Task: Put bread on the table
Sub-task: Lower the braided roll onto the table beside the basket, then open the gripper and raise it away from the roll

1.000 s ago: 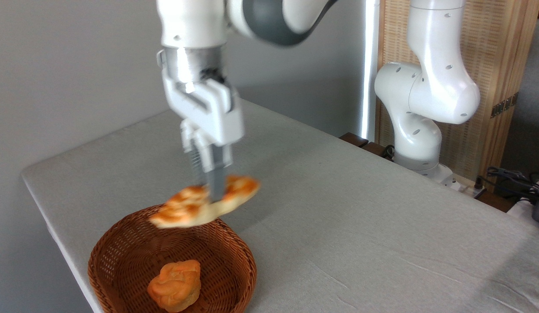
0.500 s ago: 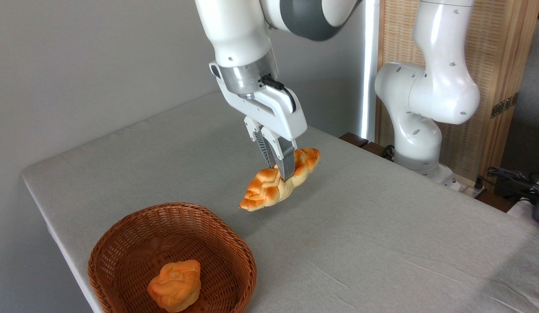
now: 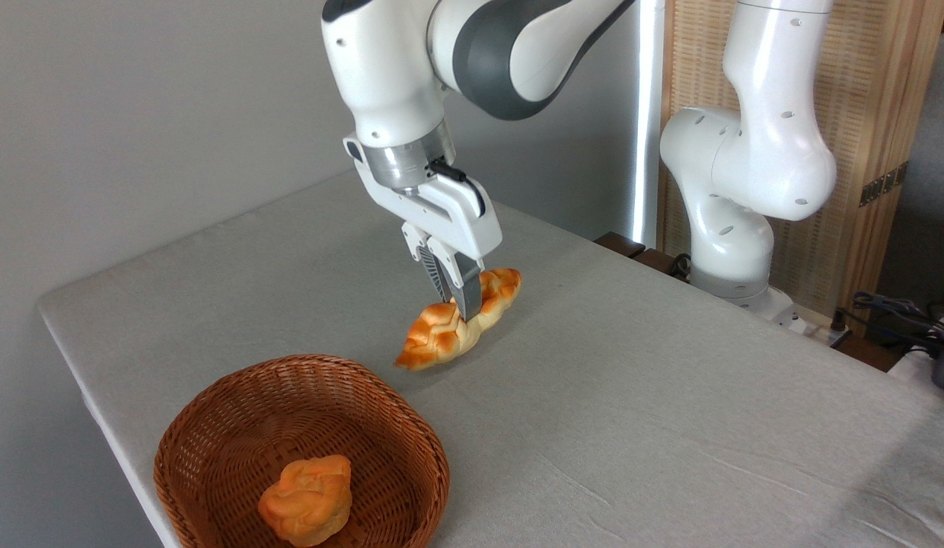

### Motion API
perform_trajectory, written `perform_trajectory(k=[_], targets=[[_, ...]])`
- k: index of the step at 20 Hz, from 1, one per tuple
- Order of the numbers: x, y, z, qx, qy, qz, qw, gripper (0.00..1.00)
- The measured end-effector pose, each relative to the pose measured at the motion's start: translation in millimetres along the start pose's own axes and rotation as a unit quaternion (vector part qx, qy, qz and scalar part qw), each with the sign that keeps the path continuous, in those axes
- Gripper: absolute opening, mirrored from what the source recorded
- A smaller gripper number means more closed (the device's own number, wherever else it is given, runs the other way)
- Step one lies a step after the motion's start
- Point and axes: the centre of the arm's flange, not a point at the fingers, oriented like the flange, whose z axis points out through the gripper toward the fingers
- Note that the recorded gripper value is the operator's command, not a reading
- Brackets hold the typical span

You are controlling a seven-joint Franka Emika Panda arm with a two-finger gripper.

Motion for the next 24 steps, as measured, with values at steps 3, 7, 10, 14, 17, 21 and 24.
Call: perform_trajectory(k=[3,7,10,14,17,21,24], targets=[[4,-4,13,-0.009,-0.012,-0.001,0.9999,0.8],[9,-8,25,-0.013,-0.018,-0.001,0.9997,1.0],[9,-8,25,-0.013,-0.018,-0.001,0.9998,1.0],[12,-4,25,-0.012,-0.019,0.004,0.9997,1.0],[14,-2,24,-0.014,-0.015,0.005,0.9998,1.0],[16,-1,19,-0.021,-0.004,0.002,0.9998,1.0],[18,-1,10,-0.015,0.005,0.003,0.9999,1.0]])
